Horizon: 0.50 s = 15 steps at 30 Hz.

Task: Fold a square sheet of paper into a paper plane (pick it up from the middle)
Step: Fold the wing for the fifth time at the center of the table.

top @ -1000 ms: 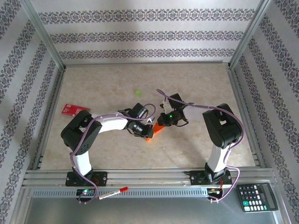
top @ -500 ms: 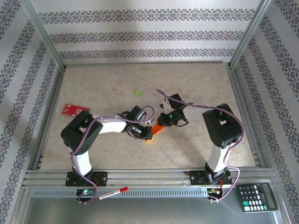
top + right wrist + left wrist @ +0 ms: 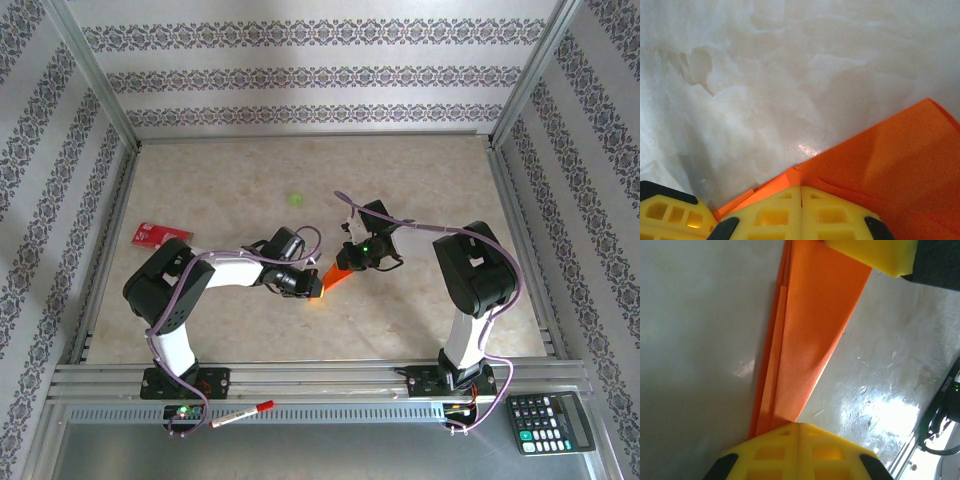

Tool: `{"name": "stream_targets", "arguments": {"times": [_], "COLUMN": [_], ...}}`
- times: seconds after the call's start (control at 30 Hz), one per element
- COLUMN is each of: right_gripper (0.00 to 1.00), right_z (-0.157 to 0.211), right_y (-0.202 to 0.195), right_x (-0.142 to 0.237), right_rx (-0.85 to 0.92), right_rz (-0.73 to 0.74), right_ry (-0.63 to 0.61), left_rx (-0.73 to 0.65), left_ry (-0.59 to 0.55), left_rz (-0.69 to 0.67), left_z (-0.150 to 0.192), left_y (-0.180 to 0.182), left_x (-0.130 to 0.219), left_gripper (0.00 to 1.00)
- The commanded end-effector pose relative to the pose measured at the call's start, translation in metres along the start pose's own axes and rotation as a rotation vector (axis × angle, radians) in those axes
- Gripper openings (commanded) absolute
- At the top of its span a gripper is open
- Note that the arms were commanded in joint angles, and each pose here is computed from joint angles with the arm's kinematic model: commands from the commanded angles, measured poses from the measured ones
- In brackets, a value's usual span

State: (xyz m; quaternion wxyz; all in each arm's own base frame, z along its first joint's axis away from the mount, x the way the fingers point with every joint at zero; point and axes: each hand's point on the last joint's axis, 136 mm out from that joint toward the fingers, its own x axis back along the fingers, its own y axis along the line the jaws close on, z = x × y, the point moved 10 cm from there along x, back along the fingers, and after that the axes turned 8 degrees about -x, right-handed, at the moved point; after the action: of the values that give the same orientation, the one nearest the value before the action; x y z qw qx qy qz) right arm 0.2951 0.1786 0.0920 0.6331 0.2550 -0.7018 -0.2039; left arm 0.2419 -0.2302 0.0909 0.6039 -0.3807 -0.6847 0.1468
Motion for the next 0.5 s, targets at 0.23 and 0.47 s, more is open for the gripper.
{"name": "stream_targets", "arguments": {"times": [0.23, 0.47], "right_gripper": [0.01, 0.02], "right_z": [0.014, 0.014], "right_y": [-0.032, -0.032], "right_x": [-0.011, -0.012], "right_rx": [-0.058, -0.056], "right_rz": [0.174, 0.171], "right_ry": [0.069, 0.072], "left_rx": [0.055, 0.053], "left_ry": [0.022, 0.042], "left_rz": [0.023, 0.023], "left_z": [0.011, 0.007], "left_y": [-0.006, -0.007], "left_x": [0.020, 0.014], "left_gripper": [0.00, 0.00]}}
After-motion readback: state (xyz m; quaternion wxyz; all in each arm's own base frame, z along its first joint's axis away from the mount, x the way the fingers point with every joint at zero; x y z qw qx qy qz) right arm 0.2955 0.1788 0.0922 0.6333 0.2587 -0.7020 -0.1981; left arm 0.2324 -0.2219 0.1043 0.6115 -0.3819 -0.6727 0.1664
